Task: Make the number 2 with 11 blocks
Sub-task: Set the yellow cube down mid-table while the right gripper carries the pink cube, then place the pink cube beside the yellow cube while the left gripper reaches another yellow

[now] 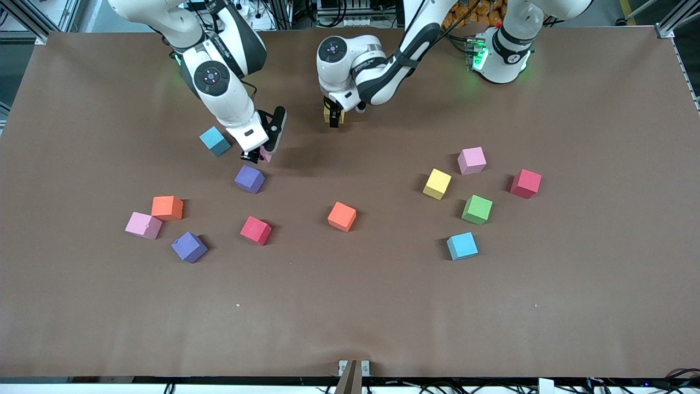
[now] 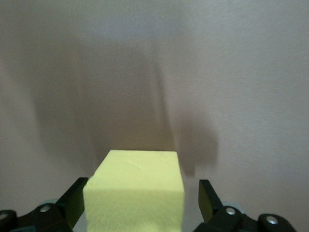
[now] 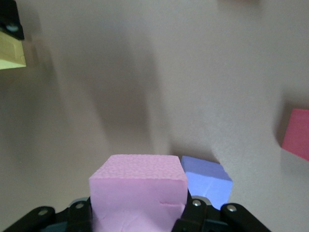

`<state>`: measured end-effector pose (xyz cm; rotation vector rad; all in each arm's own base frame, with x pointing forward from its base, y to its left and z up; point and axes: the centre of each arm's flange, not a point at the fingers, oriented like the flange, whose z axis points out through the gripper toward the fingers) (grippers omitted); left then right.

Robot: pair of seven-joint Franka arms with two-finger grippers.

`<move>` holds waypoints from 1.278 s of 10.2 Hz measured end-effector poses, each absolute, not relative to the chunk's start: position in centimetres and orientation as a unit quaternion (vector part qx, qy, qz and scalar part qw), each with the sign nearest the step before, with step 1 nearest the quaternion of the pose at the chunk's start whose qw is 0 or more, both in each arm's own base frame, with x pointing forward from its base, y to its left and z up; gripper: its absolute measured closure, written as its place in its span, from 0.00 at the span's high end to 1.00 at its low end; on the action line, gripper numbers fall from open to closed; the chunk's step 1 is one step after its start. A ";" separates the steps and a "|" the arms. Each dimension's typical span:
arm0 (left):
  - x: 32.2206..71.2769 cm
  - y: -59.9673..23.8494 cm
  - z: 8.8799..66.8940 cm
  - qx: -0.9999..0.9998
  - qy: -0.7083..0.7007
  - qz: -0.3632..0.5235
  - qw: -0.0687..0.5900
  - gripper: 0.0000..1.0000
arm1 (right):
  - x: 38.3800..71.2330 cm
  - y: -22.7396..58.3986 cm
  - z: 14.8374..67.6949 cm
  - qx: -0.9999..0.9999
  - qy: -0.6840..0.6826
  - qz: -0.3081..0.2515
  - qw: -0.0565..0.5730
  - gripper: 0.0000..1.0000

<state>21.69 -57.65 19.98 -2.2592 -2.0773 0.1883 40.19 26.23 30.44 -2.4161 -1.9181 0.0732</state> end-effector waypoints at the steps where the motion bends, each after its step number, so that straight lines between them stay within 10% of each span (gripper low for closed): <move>1: 22.0 -57.7 21.8 -0.736 -0.674 0.053 0.032 1.00 | 39.7 25.8 30.2 -0.780 -0.625 0.023 0.028 0.59; 7: 24.4 -55.4 29.4 -0.743 -0.668 0.009 0.044 1.00 | 36.8 23.7 28.8 -0.758 -0.652 0.010 0.024 0.59; 13: 41.1 -40.9 26.8 -0.768 -0.633 0.026 0.095 1.00 | 32.0 27.9 28.6 -0.720 -0.694 0.000 0.021 0.59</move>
